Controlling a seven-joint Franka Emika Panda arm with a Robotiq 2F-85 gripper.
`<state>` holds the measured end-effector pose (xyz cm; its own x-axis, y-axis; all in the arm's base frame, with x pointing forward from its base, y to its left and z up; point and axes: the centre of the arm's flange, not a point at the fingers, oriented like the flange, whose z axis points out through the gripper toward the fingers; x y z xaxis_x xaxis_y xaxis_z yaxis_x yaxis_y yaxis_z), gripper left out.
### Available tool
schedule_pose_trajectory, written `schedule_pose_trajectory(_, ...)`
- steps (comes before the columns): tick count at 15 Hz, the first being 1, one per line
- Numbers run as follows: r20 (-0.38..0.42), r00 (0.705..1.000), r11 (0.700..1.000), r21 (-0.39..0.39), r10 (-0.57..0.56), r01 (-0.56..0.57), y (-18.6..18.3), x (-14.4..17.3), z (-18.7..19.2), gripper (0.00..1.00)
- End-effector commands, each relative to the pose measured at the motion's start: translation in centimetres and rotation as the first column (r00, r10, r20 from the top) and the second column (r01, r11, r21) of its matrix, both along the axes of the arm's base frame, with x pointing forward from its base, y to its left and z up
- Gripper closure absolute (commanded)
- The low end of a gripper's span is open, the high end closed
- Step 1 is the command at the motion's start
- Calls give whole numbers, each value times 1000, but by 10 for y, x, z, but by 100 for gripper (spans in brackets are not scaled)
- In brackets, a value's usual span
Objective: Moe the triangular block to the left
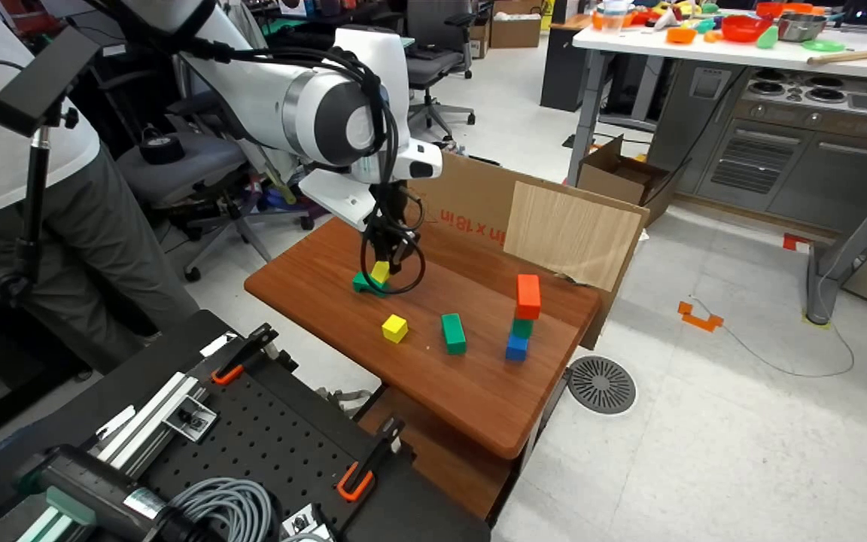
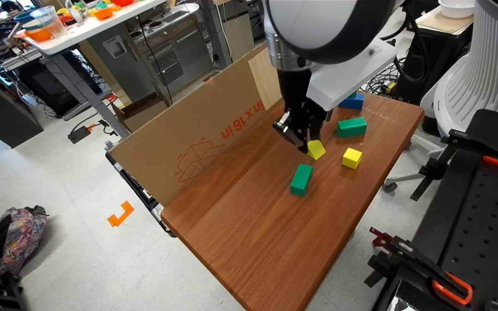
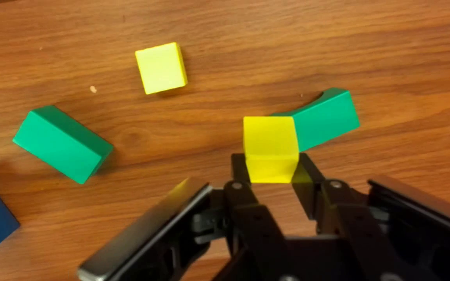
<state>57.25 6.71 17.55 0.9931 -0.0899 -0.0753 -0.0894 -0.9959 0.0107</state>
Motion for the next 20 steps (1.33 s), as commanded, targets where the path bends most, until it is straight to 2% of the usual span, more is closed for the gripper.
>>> schedule_pose_trajectory(1, -5, 1000, 1000, 10, 0, 0, 33, -1, -5, 92)
schedule_pose_trajectory(11, -36, 985, 985, 0, 171, -171, 114, -37, -24, 92)
schedule_pose_trajectory(15, -61, 974, 975, -24, 219, -221, 129, -38, -45, 92)
schedule_pose_trajectory(20, -100, 968, 971, -38, 230, -234, 131, -31, -80, 92)
